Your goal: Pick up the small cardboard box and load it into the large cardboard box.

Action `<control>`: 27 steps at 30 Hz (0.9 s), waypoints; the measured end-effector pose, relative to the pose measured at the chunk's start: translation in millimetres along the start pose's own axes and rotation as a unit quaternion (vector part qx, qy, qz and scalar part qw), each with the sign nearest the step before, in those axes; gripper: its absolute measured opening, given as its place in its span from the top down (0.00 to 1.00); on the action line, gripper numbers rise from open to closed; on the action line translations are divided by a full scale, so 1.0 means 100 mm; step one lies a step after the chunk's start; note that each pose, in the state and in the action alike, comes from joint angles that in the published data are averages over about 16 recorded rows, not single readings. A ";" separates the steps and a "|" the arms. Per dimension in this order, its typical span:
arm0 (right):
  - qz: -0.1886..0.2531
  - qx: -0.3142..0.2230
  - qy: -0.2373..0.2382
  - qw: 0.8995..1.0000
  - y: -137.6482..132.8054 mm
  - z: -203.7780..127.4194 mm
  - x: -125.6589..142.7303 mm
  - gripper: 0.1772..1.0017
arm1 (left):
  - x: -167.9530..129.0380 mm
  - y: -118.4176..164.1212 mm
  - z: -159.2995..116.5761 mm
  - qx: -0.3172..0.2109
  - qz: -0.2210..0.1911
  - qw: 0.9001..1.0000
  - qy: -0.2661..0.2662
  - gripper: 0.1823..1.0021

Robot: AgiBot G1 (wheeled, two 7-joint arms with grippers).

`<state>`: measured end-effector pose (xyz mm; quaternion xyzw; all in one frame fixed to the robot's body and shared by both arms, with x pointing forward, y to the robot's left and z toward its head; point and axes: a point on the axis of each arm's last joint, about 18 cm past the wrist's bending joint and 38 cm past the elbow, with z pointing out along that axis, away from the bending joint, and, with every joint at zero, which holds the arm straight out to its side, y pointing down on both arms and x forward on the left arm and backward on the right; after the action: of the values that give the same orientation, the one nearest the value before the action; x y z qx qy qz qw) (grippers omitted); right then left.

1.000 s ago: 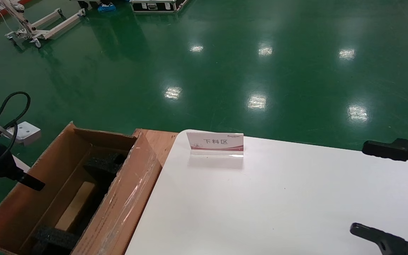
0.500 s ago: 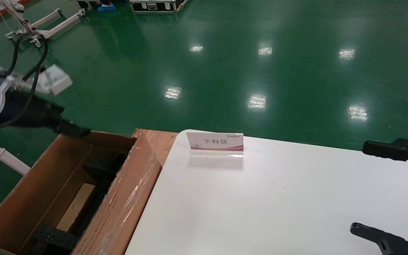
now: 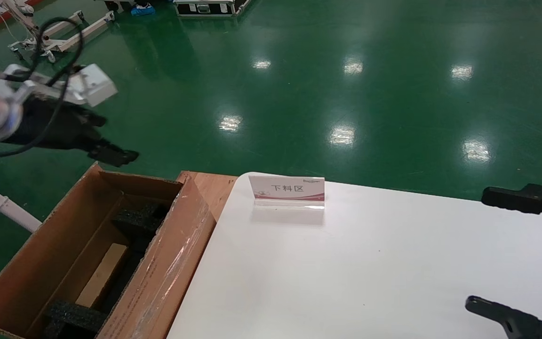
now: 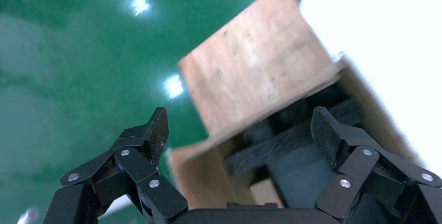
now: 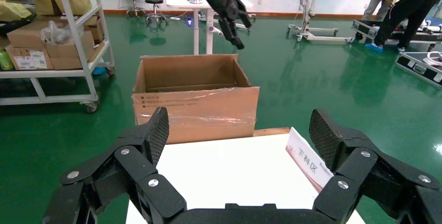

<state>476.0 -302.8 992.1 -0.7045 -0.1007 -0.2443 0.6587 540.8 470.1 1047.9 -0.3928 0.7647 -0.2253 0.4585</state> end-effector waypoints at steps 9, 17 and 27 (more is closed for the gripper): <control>0.000 0.000 0.000 1.000 0.00 0.00 0.00 0.00 | 0.45 -0.25 0.15 0.038 0.038 0.994 0.096 0.00; 0.000 0.000 0.000 1.000 0.00 0.00 0.00 0.00 | 0.87 -0.42 0.22 0.086 0.069 0.976 0.188 0.00; 0.000 0.000 0.000 1.000 0.00 0.00 0.00 0.00 | 1.33 -0.57 0.21 0.166 0.098 0.937 0.292 0.00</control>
<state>475.9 -302.7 992.1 -0.7045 -0.1007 -0.2442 0.6587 545.2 329.4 1008.0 -0.1508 0.8514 -0.4077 0.2937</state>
